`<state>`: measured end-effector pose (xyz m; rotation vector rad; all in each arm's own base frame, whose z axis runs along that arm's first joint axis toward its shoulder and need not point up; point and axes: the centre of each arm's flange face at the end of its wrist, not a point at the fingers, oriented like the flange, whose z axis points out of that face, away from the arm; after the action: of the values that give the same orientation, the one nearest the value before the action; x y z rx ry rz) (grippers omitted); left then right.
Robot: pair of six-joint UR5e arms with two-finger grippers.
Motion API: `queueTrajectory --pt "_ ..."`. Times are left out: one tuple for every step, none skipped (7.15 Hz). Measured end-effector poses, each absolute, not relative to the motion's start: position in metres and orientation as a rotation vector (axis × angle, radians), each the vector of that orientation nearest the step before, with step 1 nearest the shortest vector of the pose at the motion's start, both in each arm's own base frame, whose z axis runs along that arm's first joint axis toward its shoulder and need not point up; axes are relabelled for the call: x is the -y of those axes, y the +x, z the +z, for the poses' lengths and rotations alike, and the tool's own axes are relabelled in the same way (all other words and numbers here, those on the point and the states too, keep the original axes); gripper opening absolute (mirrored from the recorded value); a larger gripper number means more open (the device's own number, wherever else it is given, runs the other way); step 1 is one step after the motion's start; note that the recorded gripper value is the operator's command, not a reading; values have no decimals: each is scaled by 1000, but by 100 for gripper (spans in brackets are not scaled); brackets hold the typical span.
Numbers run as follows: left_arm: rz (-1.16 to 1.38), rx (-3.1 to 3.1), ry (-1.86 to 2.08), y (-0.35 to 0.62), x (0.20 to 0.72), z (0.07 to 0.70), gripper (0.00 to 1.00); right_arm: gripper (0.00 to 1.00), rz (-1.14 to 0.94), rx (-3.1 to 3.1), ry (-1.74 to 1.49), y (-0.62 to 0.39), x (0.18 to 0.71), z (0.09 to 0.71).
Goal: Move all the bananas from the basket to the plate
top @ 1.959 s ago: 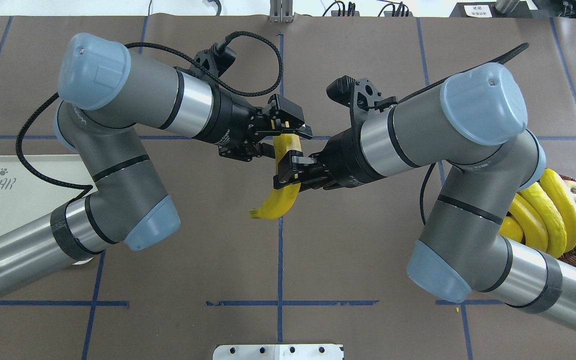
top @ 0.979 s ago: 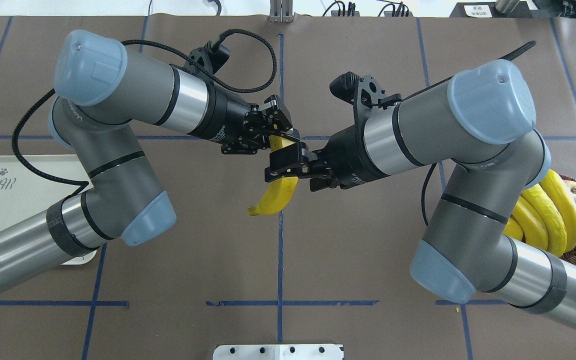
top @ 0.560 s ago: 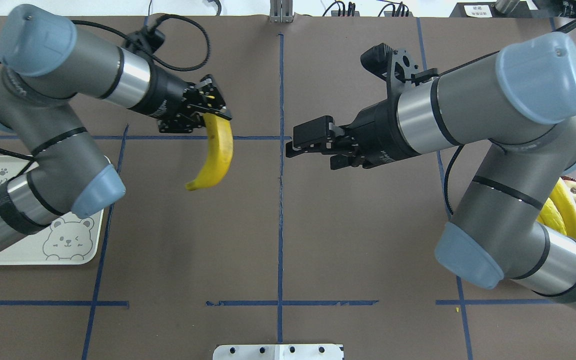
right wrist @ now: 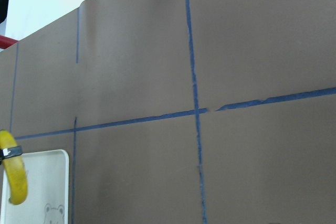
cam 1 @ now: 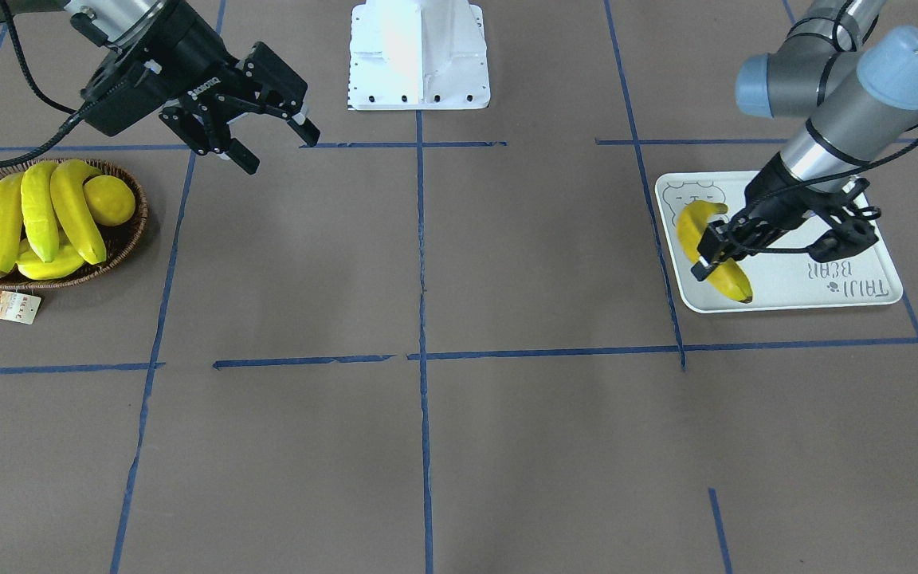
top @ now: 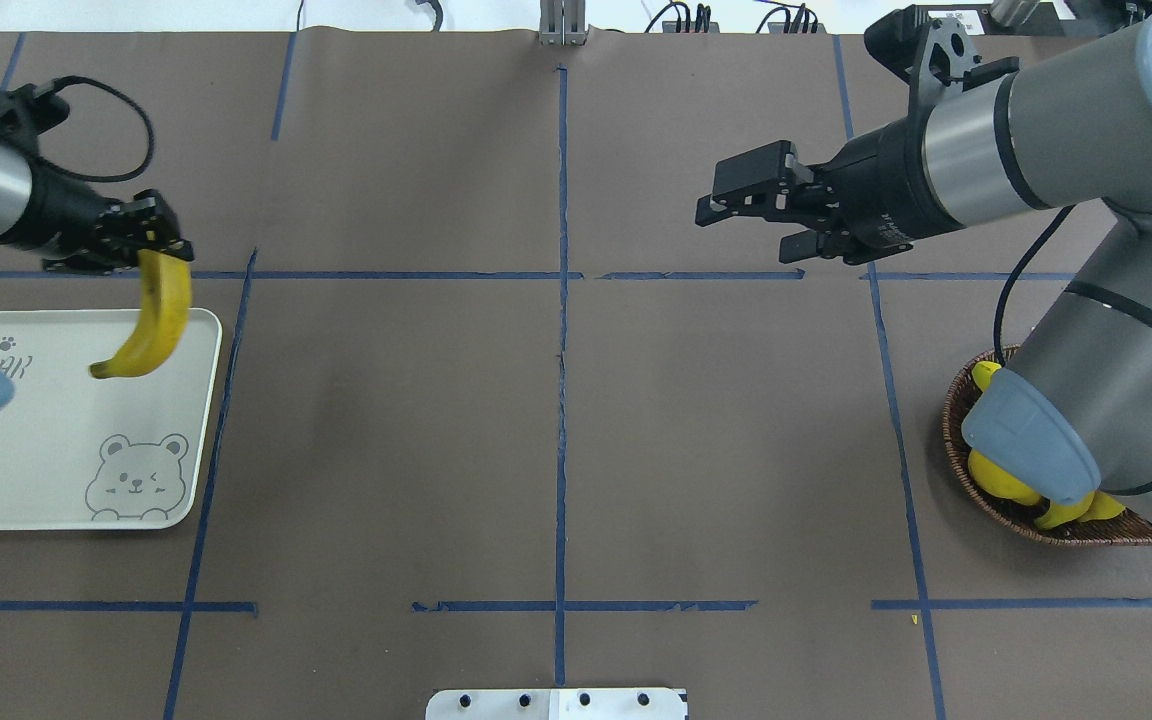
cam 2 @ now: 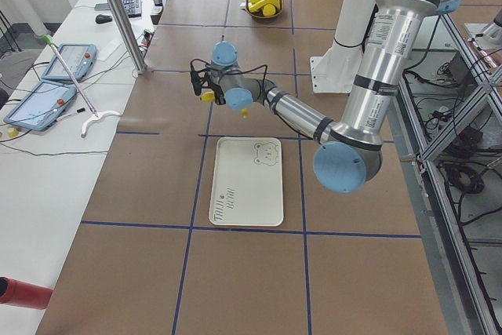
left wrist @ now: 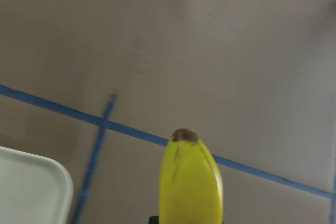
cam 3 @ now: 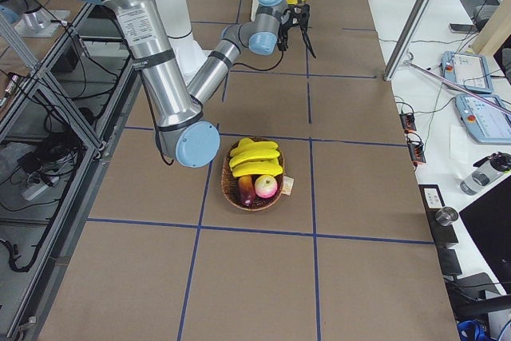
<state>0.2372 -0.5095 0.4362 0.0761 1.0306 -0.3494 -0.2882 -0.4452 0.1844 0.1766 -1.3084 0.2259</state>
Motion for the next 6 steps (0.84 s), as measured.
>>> queueTrajectory --pt "-306 -959 96 206 497 483 0 100 234 1262 189 -277 453 203" --pt "-267 -898 106 183 484 522 0 100 221 1216 207 -267 457 225" --pt "-242 -840 104 168 476 559 0 100 200 1175 222 -259 460 247" --pt "-234 -788 92 161 471 590 0 100 185 1143 230 -254 462 265" --pt "-235 -752 77 159 469 613 0 100 178 1123 234 -249 462 276" --pt "-239 -731 65 158 468 627 0 100 177 1114 234 -247 462 282"
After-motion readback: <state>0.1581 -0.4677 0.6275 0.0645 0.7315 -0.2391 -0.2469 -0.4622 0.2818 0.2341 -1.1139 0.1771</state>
